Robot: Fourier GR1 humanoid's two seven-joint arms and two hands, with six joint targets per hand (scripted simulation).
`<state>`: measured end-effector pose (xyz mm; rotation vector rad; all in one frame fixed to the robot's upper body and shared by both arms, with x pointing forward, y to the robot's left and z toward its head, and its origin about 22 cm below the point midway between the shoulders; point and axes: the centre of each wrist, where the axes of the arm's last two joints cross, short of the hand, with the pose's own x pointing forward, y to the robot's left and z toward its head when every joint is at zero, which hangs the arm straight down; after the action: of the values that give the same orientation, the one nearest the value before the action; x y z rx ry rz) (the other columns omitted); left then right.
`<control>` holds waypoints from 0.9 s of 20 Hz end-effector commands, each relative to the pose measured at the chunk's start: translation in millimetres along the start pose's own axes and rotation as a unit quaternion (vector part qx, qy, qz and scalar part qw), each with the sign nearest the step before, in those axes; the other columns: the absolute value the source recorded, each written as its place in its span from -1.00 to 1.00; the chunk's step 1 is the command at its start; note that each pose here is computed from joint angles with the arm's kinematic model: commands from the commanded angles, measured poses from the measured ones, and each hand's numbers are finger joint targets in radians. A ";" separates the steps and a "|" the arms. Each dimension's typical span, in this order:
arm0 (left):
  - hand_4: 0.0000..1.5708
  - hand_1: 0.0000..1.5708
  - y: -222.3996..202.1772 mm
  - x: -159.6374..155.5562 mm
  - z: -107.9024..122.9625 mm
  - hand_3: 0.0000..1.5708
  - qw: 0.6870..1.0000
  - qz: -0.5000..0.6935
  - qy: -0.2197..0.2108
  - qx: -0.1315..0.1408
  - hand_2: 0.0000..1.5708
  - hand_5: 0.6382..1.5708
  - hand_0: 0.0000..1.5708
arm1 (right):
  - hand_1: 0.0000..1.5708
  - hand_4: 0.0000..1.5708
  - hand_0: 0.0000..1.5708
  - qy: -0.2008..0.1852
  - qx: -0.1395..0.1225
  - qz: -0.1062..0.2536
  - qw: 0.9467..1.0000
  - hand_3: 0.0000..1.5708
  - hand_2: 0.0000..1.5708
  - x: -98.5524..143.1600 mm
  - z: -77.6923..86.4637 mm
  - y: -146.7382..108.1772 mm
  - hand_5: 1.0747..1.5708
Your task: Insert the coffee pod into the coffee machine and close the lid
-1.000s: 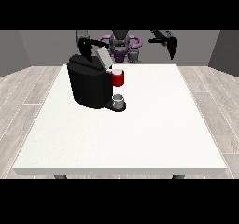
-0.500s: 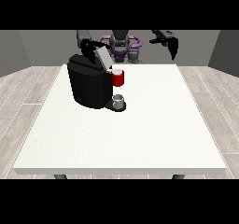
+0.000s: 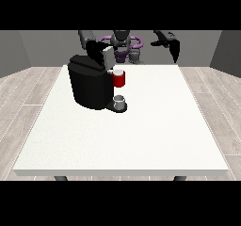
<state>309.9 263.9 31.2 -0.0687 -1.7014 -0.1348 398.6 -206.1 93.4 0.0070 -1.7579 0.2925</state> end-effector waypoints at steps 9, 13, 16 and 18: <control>-0.85 -1.00 21.7 -2.1 2.7 -1.00 1.000 0.003 -0.001 -0.001 -1.00 1.00 -1.00 | -1.00 -0.78 -1.00 -0.021 0.040 0.060 0.997 -1.00 -1.00 27.2 -18.6 14.8 1.00; -0.80 -1.00 4.8 3.3 -6.3 -1.00 1.000 -0.004 -0.019 -0.012 -1.00 1.00 -1.00 | -1.00 -0.82 -1.00 -0.034 0.033 0.067 0.997 -1.00 -1.00 33.1 -20.6 32.6 1.00; -1.00 -1.00 13.2 3.0 -3.0 -1.00 1.000 -0.009 -0.018 -0.013 -1.00 1.00 -1.00 | -1.00 -0.85 -1.00 -0.028 0.033 0.060 0.997 -1.00 -1.00 35.2 -17.7 29.1 1.00; -0.75 -1.00 -0.8 -8.0 3.3 -1.00 1.000 0.000 -0.024 -0.019 -1.00 1.00 -1.00 | -1.00 -0.84 -1.00 -0.029 0.046 0.043 0.998 -1.00 -1.00 38.9 -16.9 23.3 1.00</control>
<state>310.1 263.2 26.7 -0.0844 -1.7214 -0.1551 400.0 -181.5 107.6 -0.0150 -1.7083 0.3334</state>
